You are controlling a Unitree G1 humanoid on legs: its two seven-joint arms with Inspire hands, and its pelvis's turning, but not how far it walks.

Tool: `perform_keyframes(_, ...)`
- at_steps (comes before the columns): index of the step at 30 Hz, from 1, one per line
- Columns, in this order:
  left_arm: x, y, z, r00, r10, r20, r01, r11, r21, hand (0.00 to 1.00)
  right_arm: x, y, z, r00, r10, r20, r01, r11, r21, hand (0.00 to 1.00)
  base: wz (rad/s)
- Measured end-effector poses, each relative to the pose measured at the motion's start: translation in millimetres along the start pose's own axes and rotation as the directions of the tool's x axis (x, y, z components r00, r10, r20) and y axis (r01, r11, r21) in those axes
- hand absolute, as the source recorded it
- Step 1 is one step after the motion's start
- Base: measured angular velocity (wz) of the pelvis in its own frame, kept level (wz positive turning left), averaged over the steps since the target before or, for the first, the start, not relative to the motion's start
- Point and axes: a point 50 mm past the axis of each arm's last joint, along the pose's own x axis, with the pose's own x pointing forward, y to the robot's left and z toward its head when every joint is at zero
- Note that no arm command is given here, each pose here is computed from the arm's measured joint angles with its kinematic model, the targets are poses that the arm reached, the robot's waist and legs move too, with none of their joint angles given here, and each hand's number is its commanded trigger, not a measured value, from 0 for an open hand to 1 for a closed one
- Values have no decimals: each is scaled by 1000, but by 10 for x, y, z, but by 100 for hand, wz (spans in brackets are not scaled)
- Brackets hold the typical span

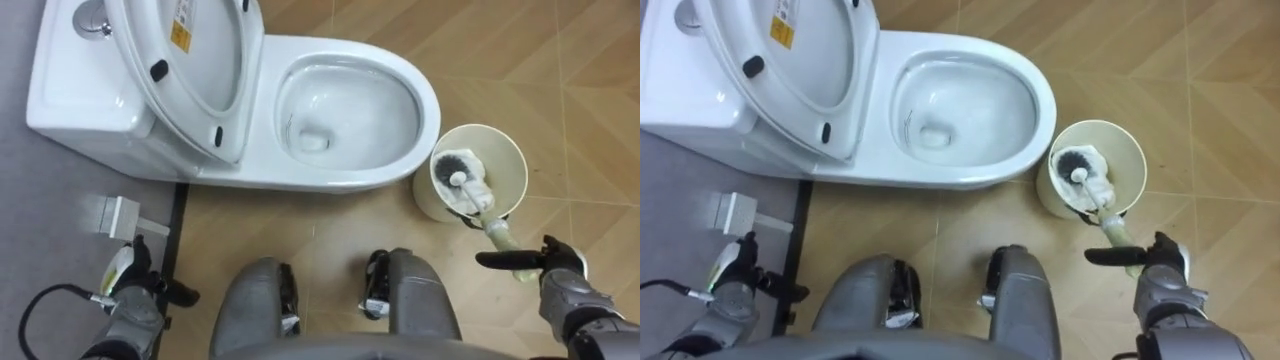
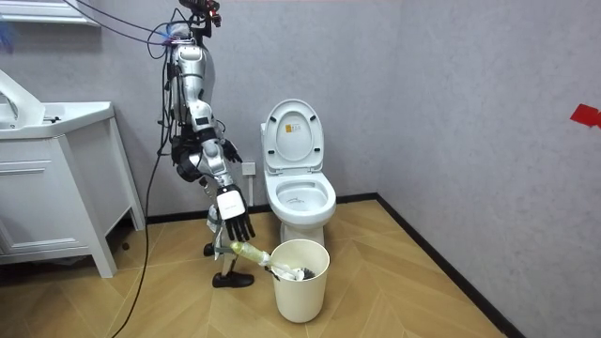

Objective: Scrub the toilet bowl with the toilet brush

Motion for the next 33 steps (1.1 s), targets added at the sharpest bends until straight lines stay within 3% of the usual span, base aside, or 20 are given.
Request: perform_keyframes(33, 23, 14, 50, 1000, -18, -5, 18, 999, 44, 0, 40, -96, 281, 998, 69, 5, -68, 996, -61, 0, 3)
